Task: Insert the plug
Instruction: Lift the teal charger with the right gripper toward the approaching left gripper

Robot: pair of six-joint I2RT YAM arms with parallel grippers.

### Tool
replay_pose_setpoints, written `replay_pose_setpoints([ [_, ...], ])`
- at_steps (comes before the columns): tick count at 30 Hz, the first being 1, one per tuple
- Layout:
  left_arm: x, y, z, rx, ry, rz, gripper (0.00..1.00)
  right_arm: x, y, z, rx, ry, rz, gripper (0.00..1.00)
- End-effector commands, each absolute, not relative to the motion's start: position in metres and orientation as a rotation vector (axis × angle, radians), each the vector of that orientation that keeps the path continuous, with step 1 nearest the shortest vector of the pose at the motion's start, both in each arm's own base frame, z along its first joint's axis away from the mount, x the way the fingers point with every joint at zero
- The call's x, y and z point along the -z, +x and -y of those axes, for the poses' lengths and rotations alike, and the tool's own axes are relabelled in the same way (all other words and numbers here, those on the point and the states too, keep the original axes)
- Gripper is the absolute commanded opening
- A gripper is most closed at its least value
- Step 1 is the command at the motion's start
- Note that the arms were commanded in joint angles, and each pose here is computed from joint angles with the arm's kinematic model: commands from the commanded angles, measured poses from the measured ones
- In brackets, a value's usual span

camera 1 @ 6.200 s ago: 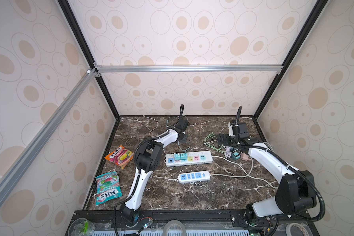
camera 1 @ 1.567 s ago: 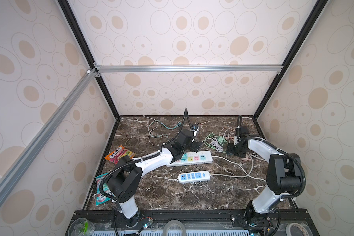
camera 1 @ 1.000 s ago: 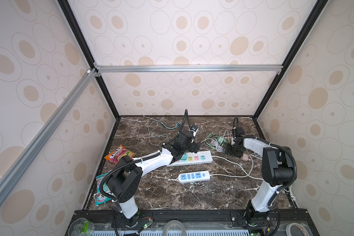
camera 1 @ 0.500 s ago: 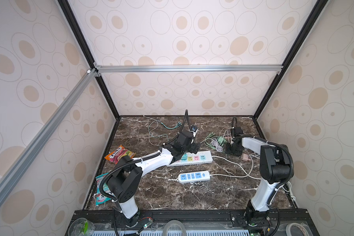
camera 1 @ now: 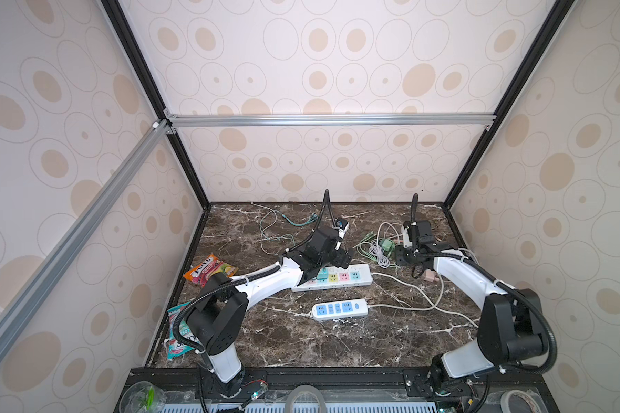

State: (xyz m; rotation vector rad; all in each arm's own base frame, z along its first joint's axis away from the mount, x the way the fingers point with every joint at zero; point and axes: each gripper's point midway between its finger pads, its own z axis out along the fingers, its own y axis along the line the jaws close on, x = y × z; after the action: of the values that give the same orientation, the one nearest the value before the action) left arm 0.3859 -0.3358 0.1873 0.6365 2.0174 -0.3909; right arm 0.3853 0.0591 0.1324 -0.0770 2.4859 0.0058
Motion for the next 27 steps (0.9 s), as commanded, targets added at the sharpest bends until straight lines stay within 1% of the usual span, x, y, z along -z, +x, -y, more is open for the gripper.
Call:
replay_pose_setpoints([
  [1,-0.246,0.381,0.348,0.561,0.613,-1.923,0.98,-0.147,0.385,-0.074,0.007,-0.300,-2.382,0.36],
  [5,-0.272,0.371,0.350,0.678,0.607,-1.889,0.98,-0.161,0.383,-0.096,-0.025,-0.487,-2.240,0.36],
  [8,-0.285,0.374,0.335,0.736,0.546,-1.892,0.98,-0.169,0.378,-0.116,0.006,-0.684,-2.108,0.38],
  [10,-0.290,0.376,0.325,0.825,0.527,-1.911,0.99,-0.175,0.373,-0.131,0.020,-0.811,-2.005,0.40],
  [13,-0.294,0.370,0.326,0.943,0.619,-1.916,0.98,-0.182,0.366,-0.149,0.045,-0.953,-1.864,0.40],
  [16,-0.291,0.363,0.330,0.951,0.718,-1.942,0.97,-0.192,0.360,-0.165,0.084,-1.061,-1.731,0.40],
  [20,-0.287,0.356,0.337,1.001,0.758,-1.975,0.95,-0.200,0.354,-0.182,0.125,-1.164,-1.607,0.42],
  [27,-0.278,0.349,0.348,1.104,0.790,-2.009,0.82,-0.220,0.350,-0.197,0.156,-1.187,-1.473,0.42],
])
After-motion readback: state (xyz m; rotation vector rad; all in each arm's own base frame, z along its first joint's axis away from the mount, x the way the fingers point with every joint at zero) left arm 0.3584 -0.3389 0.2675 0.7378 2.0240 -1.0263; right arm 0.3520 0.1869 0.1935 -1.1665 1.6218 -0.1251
